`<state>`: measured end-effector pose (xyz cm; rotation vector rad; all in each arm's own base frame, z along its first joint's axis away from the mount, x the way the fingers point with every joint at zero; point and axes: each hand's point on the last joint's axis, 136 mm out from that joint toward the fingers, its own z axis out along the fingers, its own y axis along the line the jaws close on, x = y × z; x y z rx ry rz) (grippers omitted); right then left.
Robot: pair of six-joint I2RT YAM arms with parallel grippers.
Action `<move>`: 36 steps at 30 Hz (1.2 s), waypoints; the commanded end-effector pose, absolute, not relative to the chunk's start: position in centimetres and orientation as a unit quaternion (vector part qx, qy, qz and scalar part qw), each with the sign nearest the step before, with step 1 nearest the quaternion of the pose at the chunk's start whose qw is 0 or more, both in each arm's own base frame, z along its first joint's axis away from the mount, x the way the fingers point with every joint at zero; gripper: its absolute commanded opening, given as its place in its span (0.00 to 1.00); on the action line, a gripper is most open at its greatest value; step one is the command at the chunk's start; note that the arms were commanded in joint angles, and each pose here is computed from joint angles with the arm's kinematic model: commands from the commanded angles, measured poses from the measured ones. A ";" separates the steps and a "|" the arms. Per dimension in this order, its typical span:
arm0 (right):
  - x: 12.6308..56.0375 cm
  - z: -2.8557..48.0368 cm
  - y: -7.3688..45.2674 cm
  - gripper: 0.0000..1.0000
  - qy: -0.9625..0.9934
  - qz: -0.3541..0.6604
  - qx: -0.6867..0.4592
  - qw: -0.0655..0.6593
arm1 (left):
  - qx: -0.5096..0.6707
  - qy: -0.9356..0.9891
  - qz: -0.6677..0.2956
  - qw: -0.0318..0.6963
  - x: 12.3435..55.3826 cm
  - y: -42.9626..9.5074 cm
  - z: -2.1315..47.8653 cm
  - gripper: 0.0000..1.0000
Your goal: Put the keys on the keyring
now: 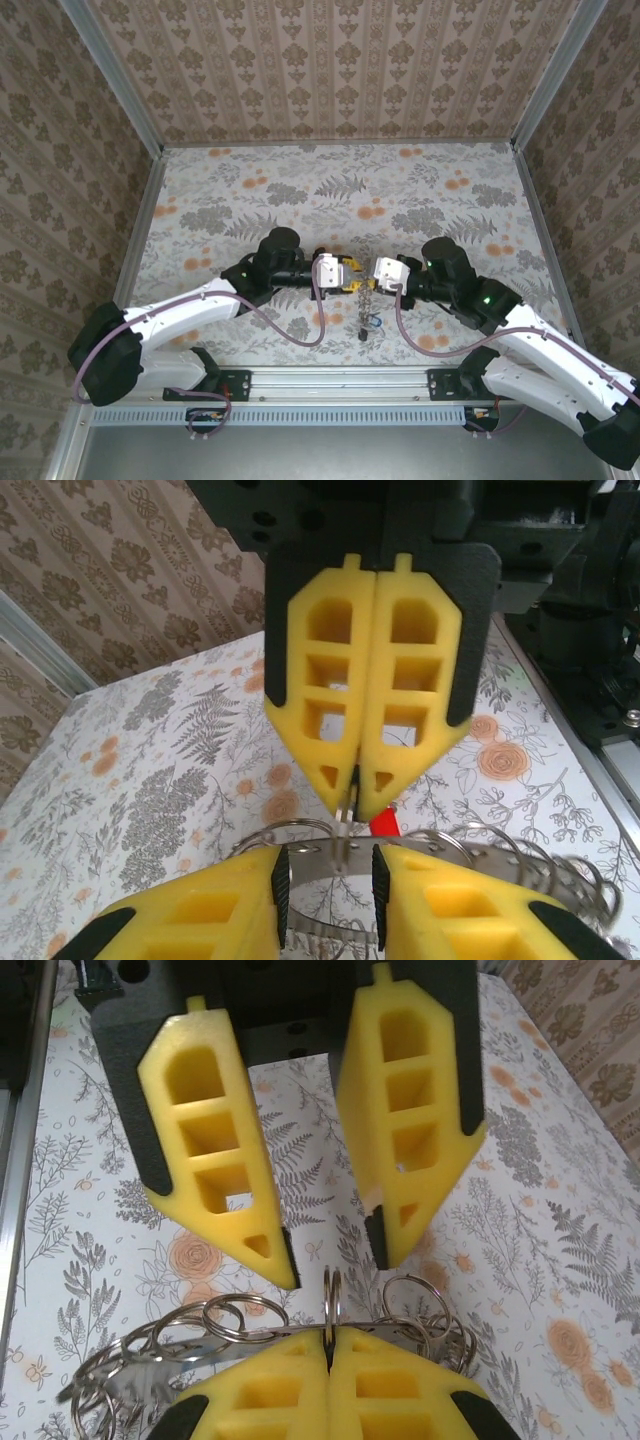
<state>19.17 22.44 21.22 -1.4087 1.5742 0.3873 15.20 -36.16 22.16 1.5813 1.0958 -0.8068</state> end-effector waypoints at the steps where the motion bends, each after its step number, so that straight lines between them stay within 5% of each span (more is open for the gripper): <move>1: 19.0 22.9 23.0 0.00 0.624 0.165 -0.581 0.496 | 0.644 0.443 -0.334 0.528 15.7 -36.7 24.0 0.31; 15: 19.2 23.6 23.2 0.00 0.617 0.171 -0.573 0.512 | 0.648 0.442 -0.360 0.506 14.9 -37.4 23.6 0.22; 24: 19.2 23.3 23.2 0.00 0.620 0.174 -0.568 0.513 | 0.657 0.416 -0.381 0.501 13.8 -37.3 24.3 0.00; 28: 19.4 23.9 23.1 0.00 0.621 0.210 -0.532 0.536 | 0.648 0.414 -0.387 0.509 13.9 -37.5 25.0 0.00; 36: 19.8 24.7 21.0 0.22 0.619 0.289 -0.438 0.585 | 0.613 0.406 -0.400 0.547 14.5 -37.3 27.0 0.00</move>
